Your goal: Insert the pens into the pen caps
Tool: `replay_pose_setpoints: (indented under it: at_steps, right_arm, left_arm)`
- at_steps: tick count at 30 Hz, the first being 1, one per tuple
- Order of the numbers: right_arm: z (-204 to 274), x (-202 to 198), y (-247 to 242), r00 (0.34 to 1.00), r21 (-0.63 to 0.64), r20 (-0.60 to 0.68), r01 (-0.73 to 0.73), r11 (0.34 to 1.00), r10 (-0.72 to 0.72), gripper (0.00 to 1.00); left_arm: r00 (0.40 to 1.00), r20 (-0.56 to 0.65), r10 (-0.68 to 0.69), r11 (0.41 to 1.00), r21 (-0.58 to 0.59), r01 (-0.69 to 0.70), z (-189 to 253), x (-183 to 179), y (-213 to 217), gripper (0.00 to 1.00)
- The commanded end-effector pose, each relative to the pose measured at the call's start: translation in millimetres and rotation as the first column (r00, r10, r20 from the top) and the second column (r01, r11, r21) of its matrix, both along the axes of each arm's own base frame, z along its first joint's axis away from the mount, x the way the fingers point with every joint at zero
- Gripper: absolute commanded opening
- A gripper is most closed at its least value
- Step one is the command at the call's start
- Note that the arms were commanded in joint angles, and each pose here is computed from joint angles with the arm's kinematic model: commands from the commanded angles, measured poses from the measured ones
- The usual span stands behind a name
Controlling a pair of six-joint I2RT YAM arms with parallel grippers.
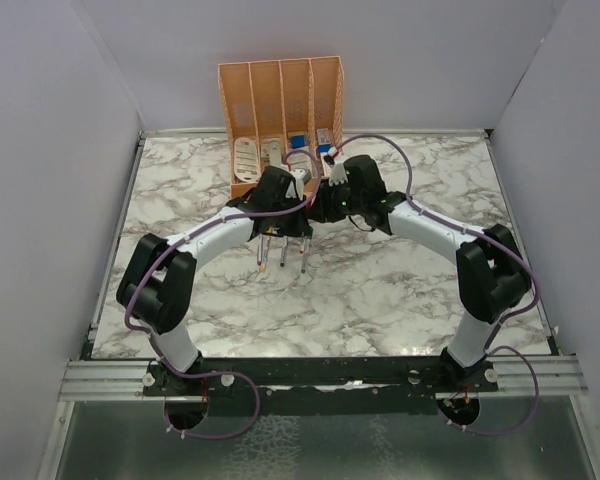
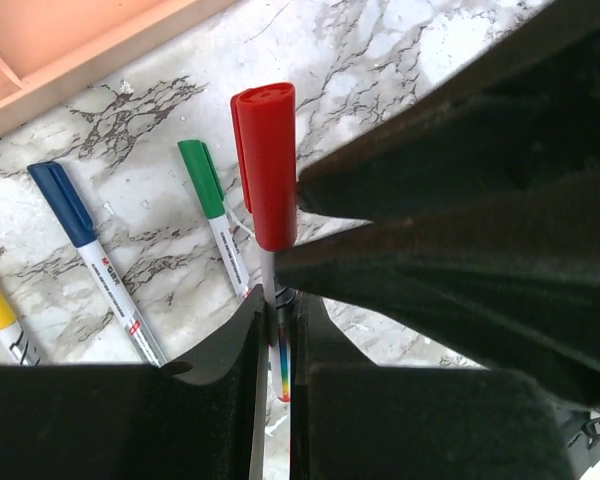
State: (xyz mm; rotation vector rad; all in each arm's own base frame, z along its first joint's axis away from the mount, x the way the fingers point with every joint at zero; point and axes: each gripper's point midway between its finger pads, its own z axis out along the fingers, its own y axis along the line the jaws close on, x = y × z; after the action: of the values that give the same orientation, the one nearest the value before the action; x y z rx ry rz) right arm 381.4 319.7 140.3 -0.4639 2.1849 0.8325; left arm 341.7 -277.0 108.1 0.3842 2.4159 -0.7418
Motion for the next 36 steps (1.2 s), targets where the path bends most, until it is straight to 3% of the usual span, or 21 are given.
replay_pose_setpoints:
  at_steps: [1,13,20,25,36]
  right_arm:
    - [-25.2,-17.7,-25.0,0.998,-0.133,-0.058,0.011,0.991,-0.018,0.25]
    - [16.1,-9.6,-38.3,0.994,-0.115,0.045,0.108,0.987,-0.103,0.25]
    - [23.4,-7.6,-42.8,0.991,-0.128,0.061,0.128,0.984,-0.121,0.25]
    - [23.9,-6.8,-43.4,0.990,-0.129,0.064,0.134,0.983,-0.126,0.25]
    - [25.1,-6.1,-46.0,0.988,-0.133,0.069,0.148,0.980,-0.140,0.25]
  left_arm:
    - [0.999,0.013,0.051,0.999,0.020,-0.051,2.4,19.1,0.8,0.00]
    - [0.984,-0.139,0.115,0.981,0.170,-0.091,-43.7,13.8,16.1,0.01]
    - [0.971,-0.207,0.116,0.968,0.242,-0.064,-62.4,3.6,25.2,0.10]
    - [0.965,-0.231,0.126,0.962,0.265,-0.062,-70.2,-0.4,28.5,0.27]
    - [0.966,-0.229,0.124,0.964,0.257,-0.063,-68.3,0.7,27.1,0.29]
